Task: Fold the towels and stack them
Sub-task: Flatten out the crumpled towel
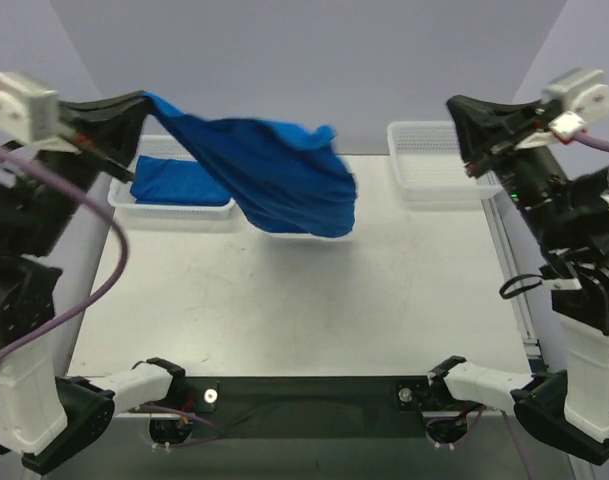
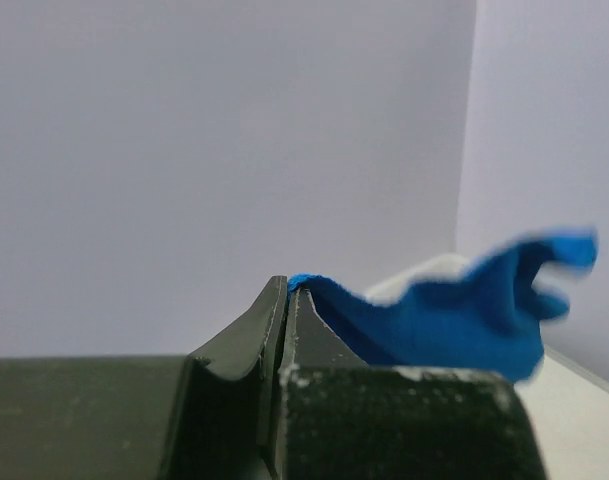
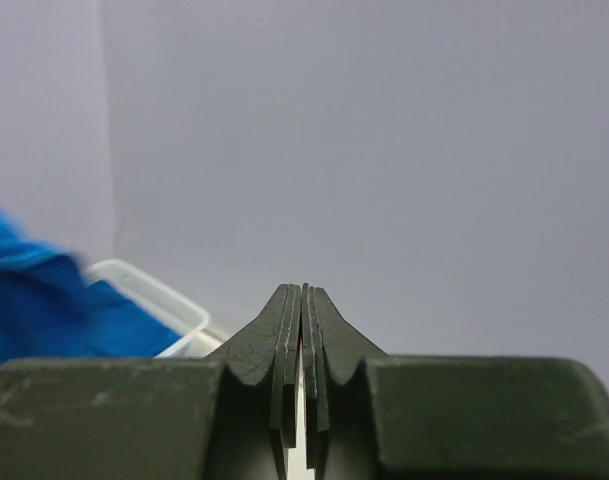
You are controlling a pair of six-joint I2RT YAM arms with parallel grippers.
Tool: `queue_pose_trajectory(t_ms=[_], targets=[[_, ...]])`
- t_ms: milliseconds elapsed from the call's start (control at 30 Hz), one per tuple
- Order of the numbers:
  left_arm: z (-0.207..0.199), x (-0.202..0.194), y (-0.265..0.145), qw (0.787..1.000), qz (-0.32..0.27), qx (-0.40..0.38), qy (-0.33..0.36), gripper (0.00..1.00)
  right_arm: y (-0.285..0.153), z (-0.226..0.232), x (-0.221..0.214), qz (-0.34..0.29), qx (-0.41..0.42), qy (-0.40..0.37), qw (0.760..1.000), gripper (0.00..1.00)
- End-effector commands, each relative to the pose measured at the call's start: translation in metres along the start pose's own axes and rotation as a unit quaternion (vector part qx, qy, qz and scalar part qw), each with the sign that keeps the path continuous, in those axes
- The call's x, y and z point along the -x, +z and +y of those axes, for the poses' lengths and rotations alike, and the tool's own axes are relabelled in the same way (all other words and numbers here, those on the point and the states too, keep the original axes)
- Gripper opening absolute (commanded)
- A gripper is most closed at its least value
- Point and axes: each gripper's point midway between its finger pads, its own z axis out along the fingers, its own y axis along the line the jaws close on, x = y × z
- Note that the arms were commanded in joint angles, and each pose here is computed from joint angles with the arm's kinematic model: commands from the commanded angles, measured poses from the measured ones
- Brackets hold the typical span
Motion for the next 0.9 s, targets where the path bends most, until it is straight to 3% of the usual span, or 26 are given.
queue_pose_trajectory(t_ms=[0, 133, 200, 267, 333, 433, 467, 500, 633, 867], targets=[[0.014, 0.096, -0.057, 0.987, -0.142, 0.062, 0.047, 0.0, -0.04, -0.035, 0.052, -0.067, -0.073, -0.025, 0.995, 0.0], [0.009, 0.115, -0.068, 0.983, -0.165, 0.057, 0.048, 0.0, -0.05, -0.035, 0.071, -0.094, -0.069, -0.016, 0.993, 0.0], [0.01, 0.104, -0.058, 0.987, -0.149, 0.054, 0.039, 0.0, -0.047, -0.027, 0.072, -0.095, -0.047, -0.006, 0.994, 0.0], [0.013, 0.082, -0.046, 0.991, -0.122, 0.054, 0.028, 0.0, -0.032, -0.019, 0.049, -0.062, -0.033, 0.015, 0.997, 0.0], [0.016, 0.036, -0.023, 0.996, -0.066, 0.05, 0.017, 0.0, -0.013, -0.008, 0.001, -0.005, -0.022, 0.039, 0.999, 0.0], [0.004, -0.021, 0.0, 1.0, 0.0, 0.009, -0.028, 0.0, 0.004, 0.02, -0.085, 0.091, 0.005, 0.094, 0.991, 0.17], [-0.001, -0.037, 0.007, 0.999, 0.017, -0.003, -0.05, 0.0, 0.006, 0.027, -0.109, 0.118, 0.009, 0.108, 0.987, 0.29], [-0.006, -0.055, 0.013, 0.997, 0.038, -0.016, -0.063, 0.0, 0.006, 0.038, -0.151, 0.163, 0.012, 0.126, 0.978, 0.35], [-0.039, -0.117, 0.029, 0.986, 0.107, -0.061, -0.111, 0.0, -0.016, 0.063, -0.243, 0.266, 0.008, 0.176, 0.948, 0.59], [-0.144, -0.248, 0.05, 0.949, 0.231, -0.138, -0.162, 0.0, -0.082, 0.074, -0.339, 0.372, -0.048, 0.205, 0.904, 0.73]])
